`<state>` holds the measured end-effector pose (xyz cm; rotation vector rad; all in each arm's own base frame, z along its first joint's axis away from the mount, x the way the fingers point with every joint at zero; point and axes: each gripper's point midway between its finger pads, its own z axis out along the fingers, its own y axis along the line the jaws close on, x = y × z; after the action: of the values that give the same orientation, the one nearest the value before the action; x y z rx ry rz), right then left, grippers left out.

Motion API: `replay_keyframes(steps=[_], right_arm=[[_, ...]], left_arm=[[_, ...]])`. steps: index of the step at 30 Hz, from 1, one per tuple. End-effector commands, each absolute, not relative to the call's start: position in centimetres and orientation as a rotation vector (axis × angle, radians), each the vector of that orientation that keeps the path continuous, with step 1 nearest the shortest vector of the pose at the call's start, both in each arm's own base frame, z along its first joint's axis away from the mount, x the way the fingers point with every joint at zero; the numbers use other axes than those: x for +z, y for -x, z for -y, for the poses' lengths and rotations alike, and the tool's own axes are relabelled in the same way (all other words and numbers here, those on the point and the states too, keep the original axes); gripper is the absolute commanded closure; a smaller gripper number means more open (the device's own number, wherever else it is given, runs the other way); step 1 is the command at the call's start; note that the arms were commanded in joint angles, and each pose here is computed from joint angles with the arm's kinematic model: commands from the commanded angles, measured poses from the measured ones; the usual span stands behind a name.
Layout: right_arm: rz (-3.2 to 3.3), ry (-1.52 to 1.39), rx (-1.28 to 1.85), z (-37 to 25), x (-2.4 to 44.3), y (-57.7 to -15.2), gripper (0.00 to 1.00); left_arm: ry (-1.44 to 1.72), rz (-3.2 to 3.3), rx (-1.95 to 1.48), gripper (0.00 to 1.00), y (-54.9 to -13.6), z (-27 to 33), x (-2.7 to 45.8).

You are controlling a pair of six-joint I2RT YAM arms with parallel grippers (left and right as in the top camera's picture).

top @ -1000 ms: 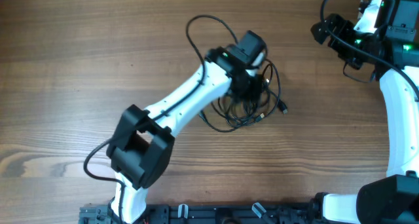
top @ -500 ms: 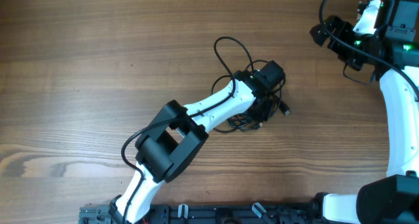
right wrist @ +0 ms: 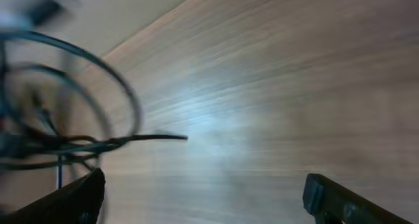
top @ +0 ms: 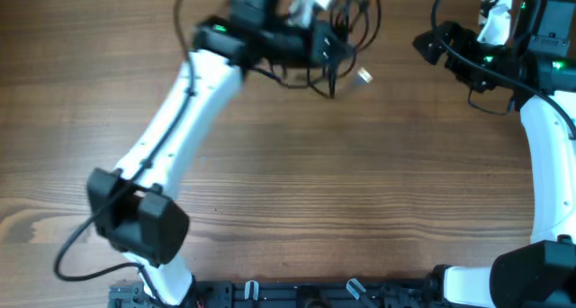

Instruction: Untangle cables

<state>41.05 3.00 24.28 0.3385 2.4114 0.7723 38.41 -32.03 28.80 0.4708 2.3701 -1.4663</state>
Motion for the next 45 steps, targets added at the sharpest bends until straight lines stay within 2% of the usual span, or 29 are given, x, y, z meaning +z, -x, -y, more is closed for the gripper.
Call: replay_keyframes(steps=[1, 4, 13, 17, 23, 24, 26, 27, 29, 33, 35, 39, 45], right_arm=[[-2.322, -0.148, 0.986, -6.2, 27.3, -40.7, 0.01], [-2.208, -0.002, 1.165, -8.3, 30.0, -40.5, 0.01], [-2.123, 0.179, 1.342, -13.4, 32.5, -39.4, 0.16], [-2.101, 0.246, 1.323, -14.2, 32.7, -39.3, 0.3], [-2.132, 0.334, 1.119, -16.0, 30.9, -40.2, 0.34], [-2.147, 0.319, 1.078, -16.0, 30.5, -40.5, 0.36], [-2.214, 0.13, 0.967, -14.5, 29.4, -42.0, 0.57], [-2.235, 0.028, 0.921, -13.6, 28.9, -42.7, 0.64], [-2.251, -0.108, 0.857, -12.4, 28.4, -43.5, 0.72], [-2.298, -0.342, 0.677, -9.3, 26.6, -44.0, 0.79], [-2.331, -0.432, 0.573, -7.7, 25.4, -43.6, 0.8], [-2.377, -0.497, 0.46, -6.0, 24.1, -42.9, 0.8], [-2.425, -0.586, 0.334, -1.8, 22.7, -41.8, 0.82]], left_arm=[[-0.714, -2.123, -1.995, 0.96, -34.8, 30.3, 34.0], [-0.747, -2.074, -2.043, 0.96, -34.6, 29.8, 34.8], [-0.786, -2.049, -2.067, 0.96, -34.0, 30.2, 35.1], [-0.705, -2.115, -2.113, 0.96, -34.2, 30.3, 35.5], [-0.559, -2.217, -2.217, 0.96, -34.8, 30.9, 37.4], [-0.562, -2.217, -2.229, 0.96, -34.8, 31.0, 37.8], [-0.595, -2.211, -2.256, 0.96, -34.3, 31.5, 38.7], [-0.596, -2.216, -2.27, 0.96, -34.3, 31.5, 39.1], [-0.589, -2.227, -2.29, 0.96, -34.3, 31.3, 39.9], [-0.508, -2.232, -2.293, 0.96, -35.5, 29.8, 42.2], [-0.49, -2.156, -2.261, 0.96, -36.1, 28.1, 45.0], [-0.396, -2.042, -2.232, 0.96, -37.4, 24.9, 47.5], [-0.21, -1.973, -2.126, 0.96, -40.9, 17.6, 48.0]])
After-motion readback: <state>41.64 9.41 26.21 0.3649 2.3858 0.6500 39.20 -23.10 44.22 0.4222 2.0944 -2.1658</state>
